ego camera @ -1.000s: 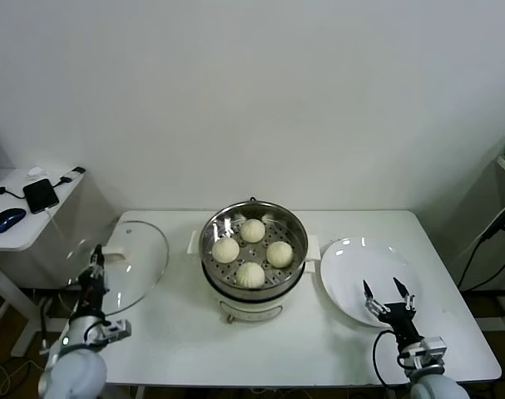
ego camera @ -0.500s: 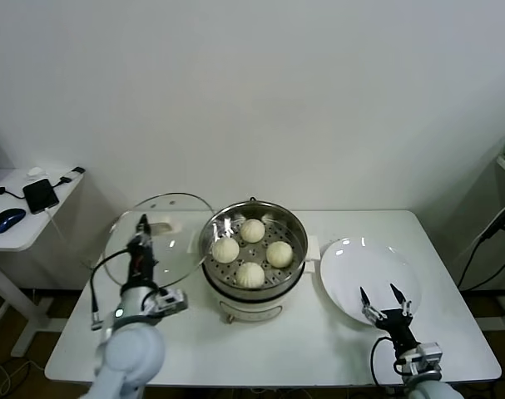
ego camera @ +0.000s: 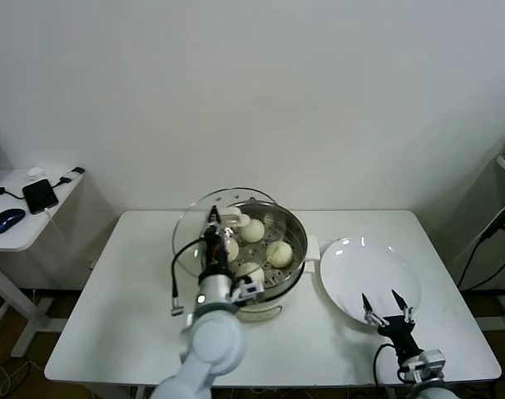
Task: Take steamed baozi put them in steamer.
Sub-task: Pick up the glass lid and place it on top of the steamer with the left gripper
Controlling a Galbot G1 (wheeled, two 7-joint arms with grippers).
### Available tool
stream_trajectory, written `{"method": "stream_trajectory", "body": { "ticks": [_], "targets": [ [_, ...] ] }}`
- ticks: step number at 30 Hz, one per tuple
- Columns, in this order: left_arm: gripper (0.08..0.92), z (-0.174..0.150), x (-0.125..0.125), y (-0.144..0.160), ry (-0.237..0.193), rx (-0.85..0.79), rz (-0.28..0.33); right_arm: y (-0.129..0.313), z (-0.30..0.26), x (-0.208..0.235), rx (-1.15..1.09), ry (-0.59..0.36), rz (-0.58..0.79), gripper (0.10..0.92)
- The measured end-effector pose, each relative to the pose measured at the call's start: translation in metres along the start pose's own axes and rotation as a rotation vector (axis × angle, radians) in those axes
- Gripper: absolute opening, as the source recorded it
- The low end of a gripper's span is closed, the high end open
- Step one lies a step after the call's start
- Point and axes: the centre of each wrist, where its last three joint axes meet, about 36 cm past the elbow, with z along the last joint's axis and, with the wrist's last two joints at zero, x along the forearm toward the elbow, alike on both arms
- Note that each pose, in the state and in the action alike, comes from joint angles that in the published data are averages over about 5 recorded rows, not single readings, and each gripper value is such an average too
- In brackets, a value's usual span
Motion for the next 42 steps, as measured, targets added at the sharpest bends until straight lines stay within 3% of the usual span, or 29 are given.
{"method": "stream_trajectory", "body": {
  "ticks": [6, 13, 42],
  "targets": [
    [0.134, -0.034, 0.002, -0.01, -0.035, -0.011, 0.02, -0.006, 0.004, 0.005, -0.008, -0.001, 0.012, 0.823],
    [0.134, -0.052, -0.001, -0.028, -0.041, -0.044, 0.041, -0.008, 0.007, 0.009, -0.018, -0.013, 0.025, 0.823],
    [0.161, -0.044, -0.01, -0.062, 0.012, -0.124, 0.039, 0.0, 0.012, 0.008, -0.014, -0.063, 0.03, 0.823]
  ]
}}
